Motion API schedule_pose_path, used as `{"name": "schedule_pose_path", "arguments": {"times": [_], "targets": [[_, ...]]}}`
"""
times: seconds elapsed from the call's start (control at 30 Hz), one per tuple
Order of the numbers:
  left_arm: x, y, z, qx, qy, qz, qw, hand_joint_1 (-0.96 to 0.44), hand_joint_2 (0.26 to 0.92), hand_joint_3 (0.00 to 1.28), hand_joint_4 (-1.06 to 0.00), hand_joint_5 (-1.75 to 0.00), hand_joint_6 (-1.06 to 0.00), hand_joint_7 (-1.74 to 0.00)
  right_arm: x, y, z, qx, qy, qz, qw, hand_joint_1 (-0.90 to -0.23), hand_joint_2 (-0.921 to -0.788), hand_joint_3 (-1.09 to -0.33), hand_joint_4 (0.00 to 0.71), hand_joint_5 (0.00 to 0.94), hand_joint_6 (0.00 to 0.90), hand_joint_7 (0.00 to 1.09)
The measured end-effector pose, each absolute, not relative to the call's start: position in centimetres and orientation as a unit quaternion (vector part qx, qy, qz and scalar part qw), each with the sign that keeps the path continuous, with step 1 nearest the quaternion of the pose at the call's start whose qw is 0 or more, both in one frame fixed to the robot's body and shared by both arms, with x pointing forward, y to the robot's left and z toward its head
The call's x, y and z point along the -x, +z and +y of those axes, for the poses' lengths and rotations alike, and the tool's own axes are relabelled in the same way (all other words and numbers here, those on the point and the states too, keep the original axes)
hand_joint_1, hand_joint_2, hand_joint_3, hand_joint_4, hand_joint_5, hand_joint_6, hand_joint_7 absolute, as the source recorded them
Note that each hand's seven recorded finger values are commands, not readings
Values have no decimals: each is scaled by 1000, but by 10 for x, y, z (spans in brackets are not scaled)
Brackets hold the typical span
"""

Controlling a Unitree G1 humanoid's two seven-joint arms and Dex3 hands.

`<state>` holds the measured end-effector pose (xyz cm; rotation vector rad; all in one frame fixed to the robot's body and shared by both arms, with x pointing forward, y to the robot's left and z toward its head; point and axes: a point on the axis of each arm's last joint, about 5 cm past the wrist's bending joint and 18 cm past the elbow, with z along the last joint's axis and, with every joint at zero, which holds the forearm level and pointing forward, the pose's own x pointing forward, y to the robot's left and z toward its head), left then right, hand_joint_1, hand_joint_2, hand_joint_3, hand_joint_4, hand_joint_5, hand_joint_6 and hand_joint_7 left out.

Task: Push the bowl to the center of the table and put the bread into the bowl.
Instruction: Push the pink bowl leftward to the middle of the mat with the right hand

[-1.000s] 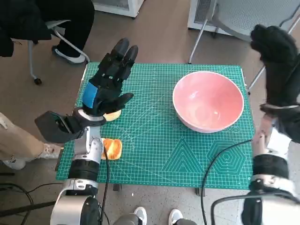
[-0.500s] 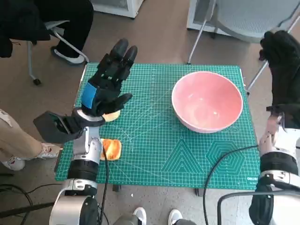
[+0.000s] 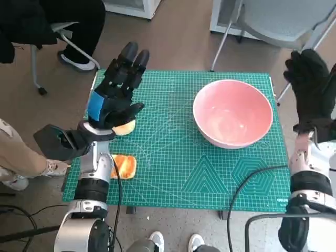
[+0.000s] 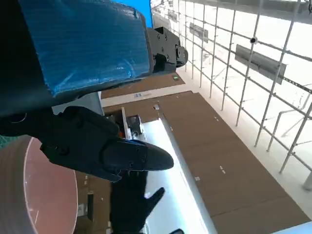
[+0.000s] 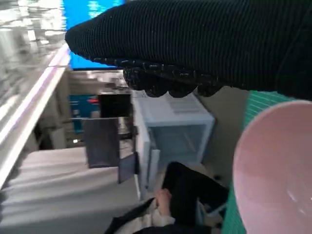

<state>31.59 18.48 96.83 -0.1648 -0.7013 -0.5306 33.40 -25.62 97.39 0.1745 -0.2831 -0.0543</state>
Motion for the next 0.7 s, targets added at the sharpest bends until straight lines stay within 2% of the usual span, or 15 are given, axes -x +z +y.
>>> {"name": "schedule_pose_path", "arguments": {"times": [0.33, 0.7], "targets": [[-313, 969, 188, 81, -251, -342, 902, -547, 921, 240, -23, -6, -183, -21, -333, 966, -257, -116, -48, -93, 988, -657, -921, -823, 163, 2, 164, 199], [-310, 966, 194, 83, -245, -340, 904, -540, 921, 241, -22, -4, -179, -19, -329, 954, -259, -130, -68, -53, 988, -651, -921, -836, 136, 2, 168, 166]]}}
